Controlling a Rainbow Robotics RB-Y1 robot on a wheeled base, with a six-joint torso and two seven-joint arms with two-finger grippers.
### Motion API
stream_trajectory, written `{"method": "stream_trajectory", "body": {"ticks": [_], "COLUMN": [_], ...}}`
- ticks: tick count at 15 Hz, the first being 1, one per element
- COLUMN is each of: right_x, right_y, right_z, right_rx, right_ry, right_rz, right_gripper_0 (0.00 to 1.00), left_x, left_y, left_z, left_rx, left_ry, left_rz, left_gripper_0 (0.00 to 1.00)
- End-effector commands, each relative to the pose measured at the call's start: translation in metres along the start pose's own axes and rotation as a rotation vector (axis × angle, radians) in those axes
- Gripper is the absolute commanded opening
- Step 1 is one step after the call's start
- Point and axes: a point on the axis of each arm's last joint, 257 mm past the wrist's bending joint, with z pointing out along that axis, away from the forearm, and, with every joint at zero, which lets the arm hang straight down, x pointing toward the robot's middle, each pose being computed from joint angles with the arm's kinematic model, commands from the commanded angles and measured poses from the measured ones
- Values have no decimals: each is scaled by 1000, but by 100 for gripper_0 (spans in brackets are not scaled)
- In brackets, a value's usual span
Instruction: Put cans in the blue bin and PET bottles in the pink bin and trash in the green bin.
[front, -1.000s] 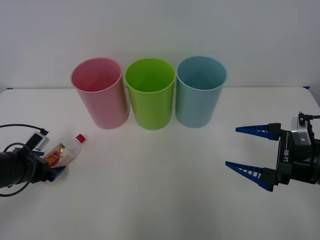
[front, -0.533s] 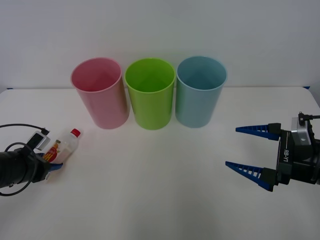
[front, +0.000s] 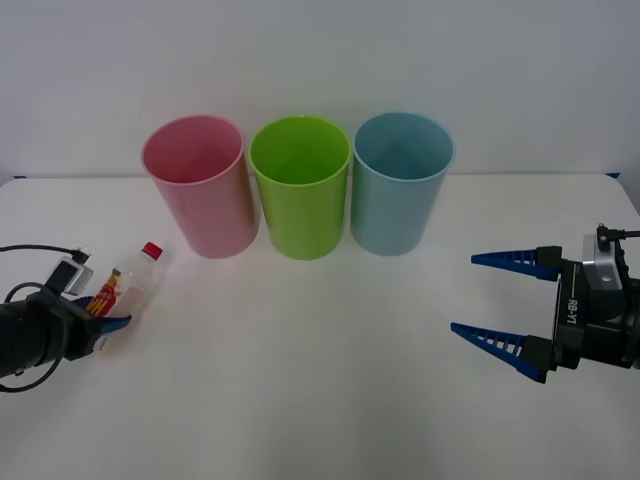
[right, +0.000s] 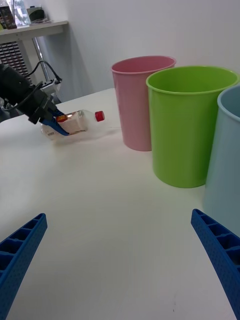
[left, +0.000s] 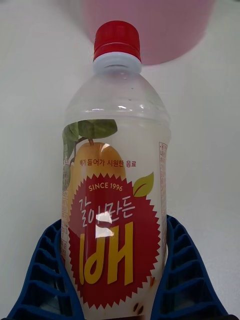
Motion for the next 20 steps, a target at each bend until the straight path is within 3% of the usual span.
{"method": "stream_trajectory", "body": {"ticks": [1, 5, 8, 11, 15, 17, 20], "right_x": [0, 0, 0, 0, 0, 0, 0], "right_y": [0, 0, 0, 0, 0, 0, 0], "right_z": [0, 0, 0, 0, 0, 0, 0], "right_rx": [0, 0, 0, 0, 0, 0, 0], "right_ry": [0, 0, 0, 0, 0, 0, 0], "right_rz": [0, 0, 0, 0, 0, 0, 0], "right_gripper_0": [100, 100, 100, 100, 100, 100, 100], "left_x": [-20, -41, -37, -33, -70, -102, -142], "left_y": [-6, -9, 1, -7, -29, -36, -35], "left_z": [-4, -14, -33, -59, -76, -88, -112], "left_rx": [13, 20, 2, 11, 104, 162, 224], "left_ry": [-93, -203, -230, -259, -327, -412, -509], "left_rz": [-30, -98, -110, -152, -232, -296, -324], "left_gripper_0": [0, 0, 0, 0, 0, 0, 0]}}
